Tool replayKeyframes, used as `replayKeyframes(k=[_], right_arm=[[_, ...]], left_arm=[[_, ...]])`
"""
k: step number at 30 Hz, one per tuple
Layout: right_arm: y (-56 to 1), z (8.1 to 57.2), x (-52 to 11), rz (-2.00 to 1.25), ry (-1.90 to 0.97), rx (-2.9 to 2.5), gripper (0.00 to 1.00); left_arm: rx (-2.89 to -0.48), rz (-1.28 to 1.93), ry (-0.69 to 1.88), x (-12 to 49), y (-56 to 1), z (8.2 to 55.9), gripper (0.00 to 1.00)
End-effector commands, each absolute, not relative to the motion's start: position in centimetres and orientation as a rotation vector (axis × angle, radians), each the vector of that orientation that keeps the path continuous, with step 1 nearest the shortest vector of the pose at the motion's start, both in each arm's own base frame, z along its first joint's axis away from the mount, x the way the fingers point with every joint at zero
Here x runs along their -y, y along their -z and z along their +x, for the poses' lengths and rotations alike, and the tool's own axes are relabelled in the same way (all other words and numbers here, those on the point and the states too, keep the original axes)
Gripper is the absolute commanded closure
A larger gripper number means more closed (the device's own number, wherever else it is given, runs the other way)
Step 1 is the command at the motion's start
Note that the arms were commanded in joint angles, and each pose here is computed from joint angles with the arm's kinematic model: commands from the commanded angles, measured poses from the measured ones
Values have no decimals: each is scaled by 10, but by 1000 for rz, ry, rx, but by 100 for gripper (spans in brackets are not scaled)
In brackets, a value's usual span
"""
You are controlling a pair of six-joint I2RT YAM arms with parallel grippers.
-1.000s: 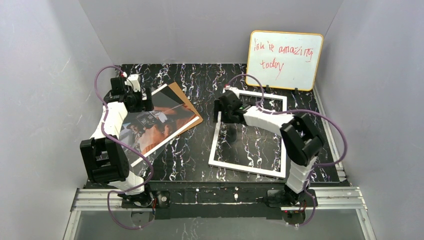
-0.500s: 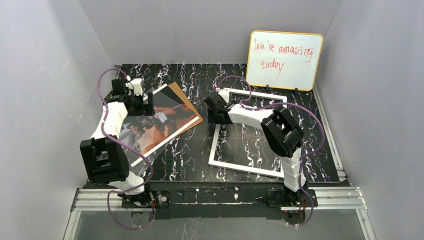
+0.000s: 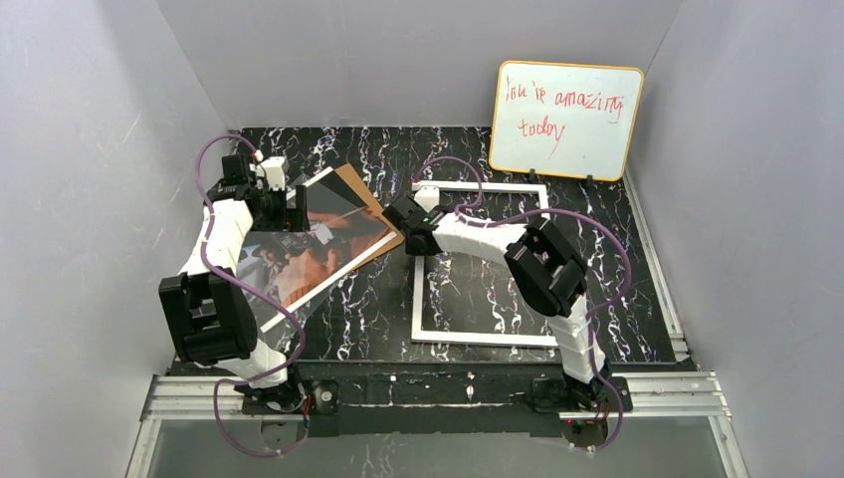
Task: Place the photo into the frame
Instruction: Turn over the photo frame at the center of the board.
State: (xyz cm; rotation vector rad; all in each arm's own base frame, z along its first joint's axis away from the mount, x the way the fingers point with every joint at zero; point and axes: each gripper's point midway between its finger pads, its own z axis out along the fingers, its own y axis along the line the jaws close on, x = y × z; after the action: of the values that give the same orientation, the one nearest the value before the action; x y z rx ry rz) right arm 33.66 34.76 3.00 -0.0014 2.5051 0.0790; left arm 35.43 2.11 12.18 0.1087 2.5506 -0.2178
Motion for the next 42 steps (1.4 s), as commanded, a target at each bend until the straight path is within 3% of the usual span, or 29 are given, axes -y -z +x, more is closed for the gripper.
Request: replayKeyframes(k=[1,20,35,42], right_arm=[[-83,342,-386,79,-269,-2444,92],[-317,324,-468,95,-1097,-2133,97],[-378,321,-448,199,-1625,-1972,98],[-395,326,-433,267,-1724,-1934,99]], left_arm=[[-2560,183,316,-8,-131,346,2],[-2510,219,409,6,-168,343,2],[-2401,236,484,39,-217,355,2],[-2338,234,502,57,-249,366,2]])
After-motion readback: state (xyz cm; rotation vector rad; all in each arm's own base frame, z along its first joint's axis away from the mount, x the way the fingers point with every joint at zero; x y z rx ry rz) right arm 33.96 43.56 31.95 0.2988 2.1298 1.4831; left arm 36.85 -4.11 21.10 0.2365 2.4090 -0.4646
